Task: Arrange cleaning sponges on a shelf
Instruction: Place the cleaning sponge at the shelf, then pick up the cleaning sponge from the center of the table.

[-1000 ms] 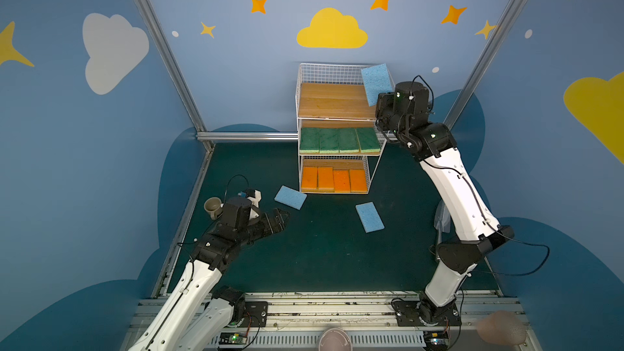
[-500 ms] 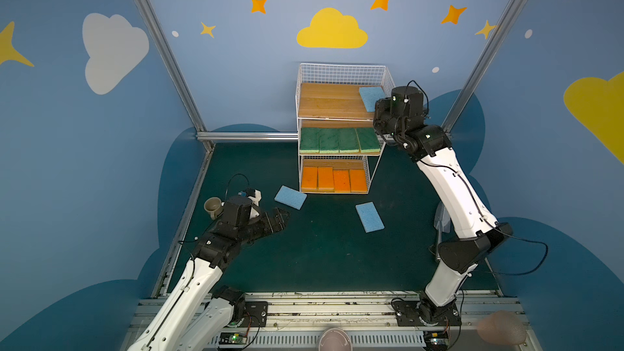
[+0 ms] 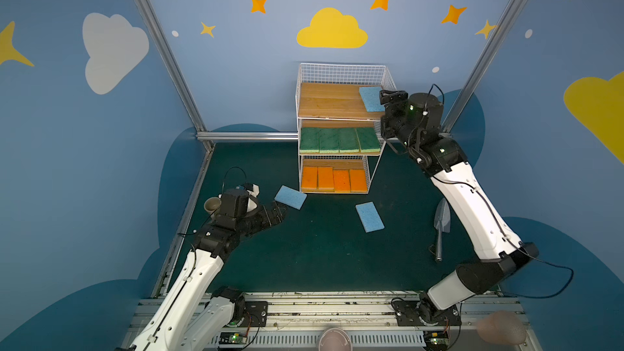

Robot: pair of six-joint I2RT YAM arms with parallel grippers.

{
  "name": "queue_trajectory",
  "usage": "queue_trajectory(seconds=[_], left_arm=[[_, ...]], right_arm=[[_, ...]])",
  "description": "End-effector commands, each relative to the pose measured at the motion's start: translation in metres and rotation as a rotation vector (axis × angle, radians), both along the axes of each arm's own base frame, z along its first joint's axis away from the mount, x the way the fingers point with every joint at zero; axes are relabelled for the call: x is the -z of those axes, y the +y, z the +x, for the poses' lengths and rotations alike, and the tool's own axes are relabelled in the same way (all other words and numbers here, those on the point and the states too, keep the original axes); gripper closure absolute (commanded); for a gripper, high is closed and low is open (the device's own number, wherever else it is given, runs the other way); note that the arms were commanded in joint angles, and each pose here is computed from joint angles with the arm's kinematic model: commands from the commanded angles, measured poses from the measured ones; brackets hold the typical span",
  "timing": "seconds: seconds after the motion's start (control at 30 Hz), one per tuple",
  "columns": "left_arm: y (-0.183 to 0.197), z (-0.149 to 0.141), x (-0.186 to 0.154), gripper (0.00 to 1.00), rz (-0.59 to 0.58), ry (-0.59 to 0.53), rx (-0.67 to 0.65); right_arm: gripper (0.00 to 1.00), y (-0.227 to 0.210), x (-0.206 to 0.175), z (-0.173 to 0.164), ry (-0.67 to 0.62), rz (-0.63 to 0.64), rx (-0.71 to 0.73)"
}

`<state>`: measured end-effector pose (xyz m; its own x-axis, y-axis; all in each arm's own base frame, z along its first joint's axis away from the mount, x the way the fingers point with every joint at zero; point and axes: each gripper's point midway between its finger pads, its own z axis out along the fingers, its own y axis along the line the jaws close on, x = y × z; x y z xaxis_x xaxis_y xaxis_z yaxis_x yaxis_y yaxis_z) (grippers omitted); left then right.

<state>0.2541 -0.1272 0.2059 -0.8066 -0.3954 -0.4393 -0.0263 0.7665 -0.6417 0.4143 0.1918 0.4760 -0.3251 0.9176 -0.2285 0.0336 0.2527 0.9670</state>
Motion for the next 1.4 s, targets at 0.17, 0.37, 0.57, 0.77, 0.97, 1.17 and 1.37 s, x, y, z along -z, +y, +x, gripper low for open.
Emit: queue_trajectory(seconds=[0.17, 0.37, 0.57, 0.77, 0.97, 1.17, 1.37], left_arm=[[-0.024, 0.009, 0.023, 0.01, -0.011, 0.046, 0.021], [-0.007, 0.047, 0.05, 0.01, 0.061, 0.091, -0.106], [0.028, 0.1, 0.061, 0.05, 0.062, 0.123, -0.19], [0.038, 0.15, 0.089, 0.39, 0.053, 0.223, -0.135], [0.033, 0.192, 0.116, 0.42, 0.127, 0.293, -0.007], [0.047, 0.216, 0.142, 0.49, 0.219, 0.347, 0.069], [0.045, 0.222, 0.157, 0.51, 0.227, 0.351, 0.149]], right_arm=[[0.22, 0.0, 0.03, -0.077, -0.253, -0.184, -0.275], [0.24, 0.017, 0.107, -0.107, -0.142, -0.391, -0.559], [0.39, 0.035, 0.188, -0.118, -0.033, -0.398, -0.729], [0.4, 0.037, 0.23, -0.117, -0.009, -0.451, -0.77], [0.34, 0.037, 0.246, -0.116, 0.006, -0.489, -0.803], [0.33, 0.03, 0.246, -0.115, 0.01, -0.487, -0.813], [0.34, 0.021, 0.248, -0.113, 0.011, -0.478, -0.793]])
